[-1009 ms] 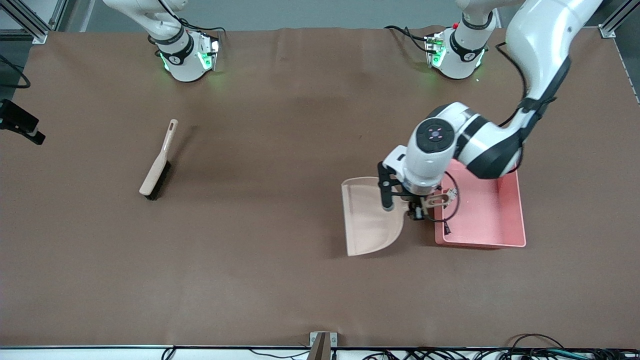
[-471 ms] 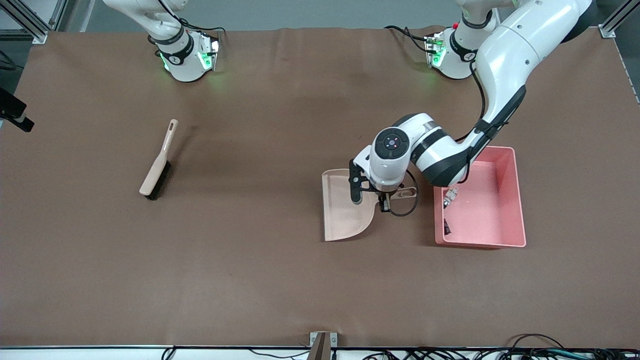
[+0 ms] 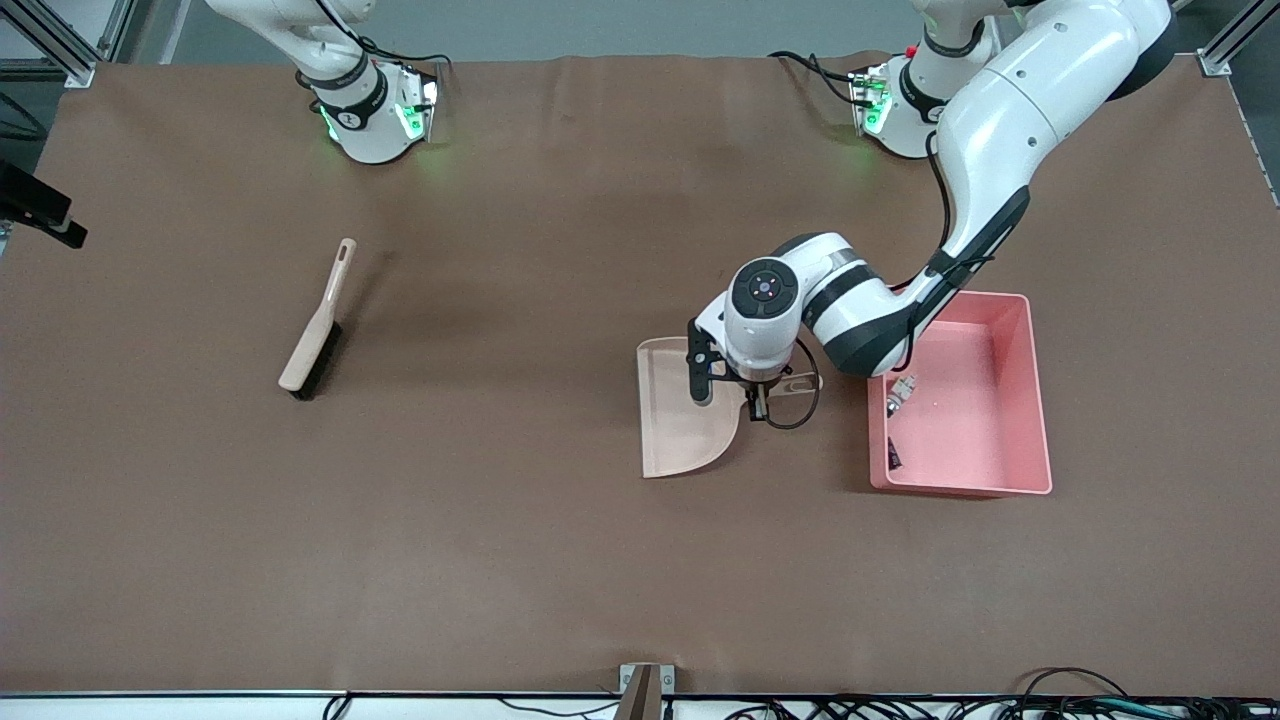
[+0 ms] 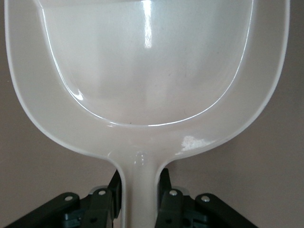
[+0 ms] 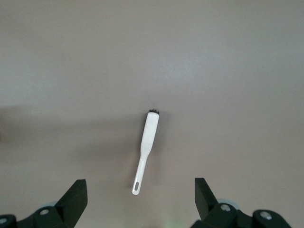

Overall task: Clean e-waste and dump in bin
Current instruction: 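Lower the dustpan onto the table and open the left gripper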

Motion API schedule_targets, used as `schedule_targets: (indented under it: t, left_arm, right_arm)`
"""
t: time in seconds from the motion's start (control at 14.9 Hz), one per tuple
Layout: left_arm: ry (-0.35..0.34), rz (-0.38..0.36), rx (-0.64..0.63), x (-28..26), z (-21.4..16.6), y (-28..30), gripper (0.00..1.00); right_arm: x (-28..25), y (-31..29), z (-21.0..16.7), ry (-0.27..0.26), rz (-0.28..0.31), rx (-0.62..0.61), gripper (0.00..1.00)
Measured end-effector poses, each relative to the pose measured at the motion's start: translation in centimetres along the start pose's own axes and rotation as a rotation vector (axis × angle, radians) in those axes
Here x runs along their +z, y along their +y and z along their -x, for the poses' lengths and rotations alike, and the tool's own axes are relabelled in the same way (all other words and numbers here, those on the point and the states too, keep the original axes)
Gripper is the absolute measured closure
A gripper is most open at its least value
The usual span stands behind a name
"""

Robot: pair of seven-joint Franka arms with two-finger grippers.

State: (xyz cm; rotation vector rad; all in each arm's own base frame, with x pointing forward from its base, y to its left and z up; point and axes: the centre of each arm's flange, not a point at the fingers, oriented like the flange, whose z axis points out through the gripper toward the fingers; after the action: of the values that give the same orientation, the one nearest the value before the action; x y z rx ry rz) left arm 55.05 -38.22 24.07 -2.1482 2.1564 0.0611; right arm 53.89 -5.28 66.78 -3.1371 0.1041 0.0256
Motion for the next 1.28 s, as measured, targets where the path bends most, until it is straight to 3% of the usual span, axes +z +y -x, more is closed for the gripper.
schedule_targets:
  t: [1.28]
  left_arm:
    - [0.001, -0.035, 0.058, 1.1, -0.6, 1.3, 0.67]
  right_arm:
    - [0.1, 0.4, -0.4, 0.020, 0.028, 0.005, 0.00]
